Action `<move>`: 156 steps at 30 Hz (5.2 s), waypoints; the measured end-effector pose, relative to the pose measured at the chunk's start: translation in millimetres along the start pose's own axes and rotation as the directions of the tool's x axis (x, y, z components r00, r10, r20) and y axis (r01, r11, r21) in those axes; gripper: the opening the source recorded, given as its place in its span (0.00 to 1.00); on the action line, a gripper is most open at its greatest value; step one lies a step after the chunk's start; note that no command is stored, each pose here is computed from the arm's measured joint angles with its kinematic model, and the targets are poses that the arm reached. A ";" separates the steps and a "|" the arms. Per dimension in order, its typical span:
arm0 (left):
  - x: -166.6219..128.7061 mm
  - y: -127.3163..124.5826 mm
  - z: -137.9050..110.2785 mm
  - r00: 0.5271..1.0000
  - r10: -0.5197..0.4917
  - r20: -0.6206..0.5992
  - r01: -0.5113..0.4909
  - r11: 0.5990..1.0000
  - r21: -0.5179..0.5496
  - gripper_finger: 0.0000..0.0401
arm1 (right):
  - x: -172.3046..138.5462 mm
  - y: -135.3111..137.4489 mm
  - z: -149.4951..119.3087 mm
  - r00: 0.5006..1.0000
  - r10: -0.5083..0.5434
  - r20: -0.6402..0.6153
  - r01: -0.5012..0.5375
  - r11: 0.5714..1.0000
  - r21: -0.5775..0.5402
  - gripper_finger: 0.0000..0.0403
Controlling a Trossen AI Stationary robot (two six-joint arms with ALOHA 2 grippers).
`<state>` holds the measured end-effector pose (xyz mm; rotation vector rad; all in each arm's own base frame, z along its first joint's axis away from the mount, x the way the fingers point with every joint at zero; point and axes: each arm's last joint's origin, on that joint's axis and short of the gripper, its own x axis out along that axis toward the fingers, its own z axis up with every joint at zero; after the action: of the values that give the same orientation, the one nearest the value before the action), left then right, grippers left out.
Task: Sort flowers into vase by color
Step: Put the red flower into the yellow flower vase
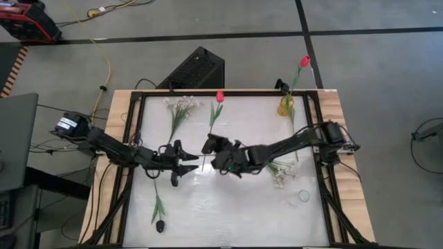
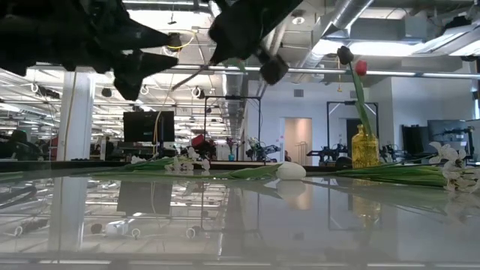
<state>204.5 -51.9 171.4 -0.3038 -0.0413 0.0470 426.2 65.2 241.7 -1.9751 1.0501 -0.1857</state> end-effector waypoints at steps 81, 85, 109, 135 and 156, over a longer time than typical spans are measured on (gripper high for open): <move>20.8 15.0 -4.6 0.948 0.315 -0.037 -0.311 0.946 0.088 0.00 | -22.0 23.7 -5.1 0.892 0.216 0.397 -0.440 0.612 0.657 0.39; 20.4 6.0 -0.9 0.974 0.227 -0.006 -0.223 0.961 0.162 0.00 | 2.5 16.5 -42.7 0.626 0.110 0.772 -0.779 0.131 0.614 0.37; 15.8 -14.3 2.7 0.996 0.085 0.040 -0.092 0.965 0.246 0.00 | 25.7 4.3 -49.2 0.387 -0.436 0.813 -0.881 0.085 0.465 0.31; 13.6 -13.5 -8.1 0.988 0.147 -0.043 -0.129 0.949 0.288 0.39 | -95.9 33.7 -160.7 0.728 0.093 0.679 -0.663 -0.154 0.733 0.04; 15.0 -9.5 -6.1 0.983 0.183 -0.025 -0.170 0.951 0.256 0.40 | -205.0 187.5 -302.9 0.994 0.014 -0.112 0.100 -0.571 0.815 0.04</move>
<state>220.1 -62.0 169.0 -0.0515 0.0402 0.2212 36.6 -24.1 337.3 0.0006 0.2201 -0.9434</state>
